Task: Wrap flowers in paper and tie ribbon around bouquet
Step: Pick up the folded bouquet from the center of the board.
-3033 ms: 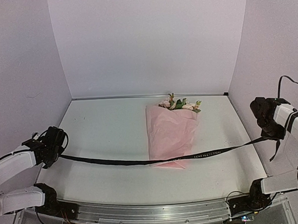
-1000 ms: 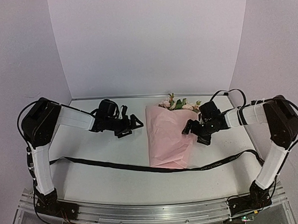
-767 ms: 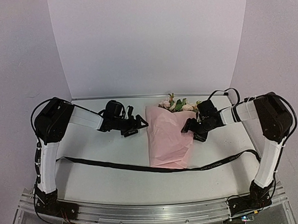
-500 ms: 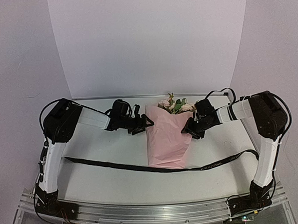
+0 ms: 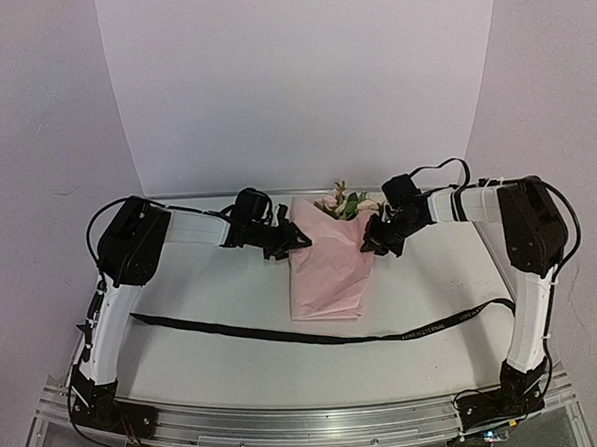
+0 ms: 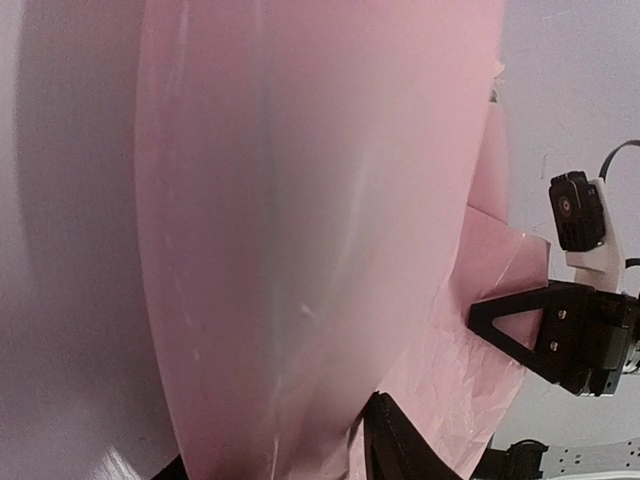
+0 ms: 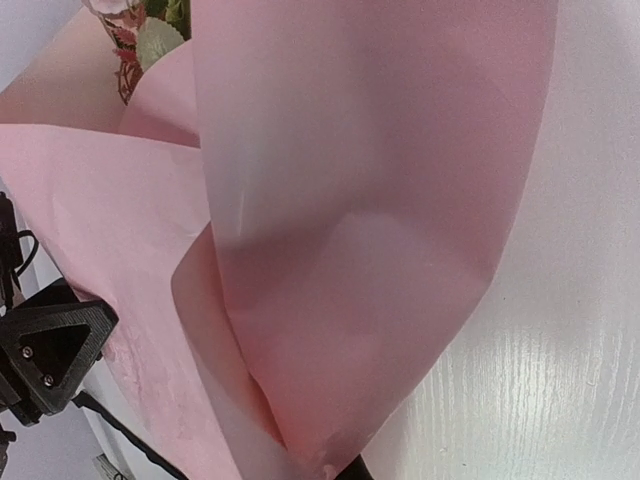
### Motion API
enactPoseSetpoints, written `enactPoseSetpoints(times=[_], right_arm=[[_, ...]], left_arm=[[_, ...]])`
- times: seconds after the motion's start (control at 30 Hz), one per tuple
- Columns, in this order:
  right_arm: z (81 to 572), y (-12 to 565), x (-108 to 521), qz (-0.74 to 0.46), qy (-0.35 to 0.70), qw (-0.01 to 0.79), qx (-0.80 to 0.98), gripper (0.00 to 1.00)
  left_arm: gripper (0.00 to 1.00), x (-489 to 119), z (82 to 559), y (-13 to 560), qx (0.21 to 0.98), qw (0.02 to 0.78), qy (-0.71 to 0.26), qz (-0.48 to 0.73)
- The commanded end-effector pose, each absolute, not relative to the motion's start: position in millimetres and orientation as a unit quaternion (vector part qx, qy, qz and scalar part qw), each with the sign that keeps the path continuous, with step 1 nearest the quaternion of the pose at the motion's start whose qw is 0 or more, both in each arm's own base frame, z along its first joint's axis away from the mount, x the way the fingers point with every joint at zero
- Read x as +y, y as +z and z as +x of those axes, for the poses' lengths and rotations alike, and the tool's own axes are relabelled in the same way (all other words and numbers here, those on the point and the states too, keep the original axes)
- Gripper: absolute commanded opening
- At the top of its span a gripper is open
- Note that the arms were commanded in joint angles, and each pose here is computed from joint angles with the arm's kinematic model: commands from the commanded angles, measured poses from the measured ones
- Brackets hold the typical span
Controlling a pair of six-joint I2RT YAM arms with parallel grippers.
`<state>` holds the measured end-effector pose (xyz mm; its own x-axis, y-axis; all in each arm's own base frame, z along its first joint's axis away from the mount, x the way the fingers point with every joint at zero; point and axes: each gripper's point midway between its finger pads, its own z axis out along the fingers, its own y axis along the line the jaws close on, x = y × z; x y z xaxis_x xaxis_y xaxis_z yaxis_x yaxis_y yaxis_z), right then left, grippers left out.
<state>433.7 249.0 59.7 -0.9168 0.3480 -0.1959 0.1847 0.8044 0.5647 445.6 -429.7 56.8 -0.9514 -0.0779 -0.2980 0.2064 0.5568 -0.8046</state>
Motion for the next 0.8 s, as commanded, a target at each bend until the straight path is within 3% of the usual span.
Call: enactPoseSetpoints(times=[0.0, 0.77], right_arm=[[427, 73, 250, 0.15, 0.277, 0.119, 0.942, 0.0], [349, 82, 271, 0.145, 0.254, 0.071, 0.954, 0.0]], left_arm=[[0.37, -432, 441, 83, 0.872, 0.131, -0.47, 0.032], [0.33, -393, 363, 98, 0.888, 0.074, -0.453, 0.01]])
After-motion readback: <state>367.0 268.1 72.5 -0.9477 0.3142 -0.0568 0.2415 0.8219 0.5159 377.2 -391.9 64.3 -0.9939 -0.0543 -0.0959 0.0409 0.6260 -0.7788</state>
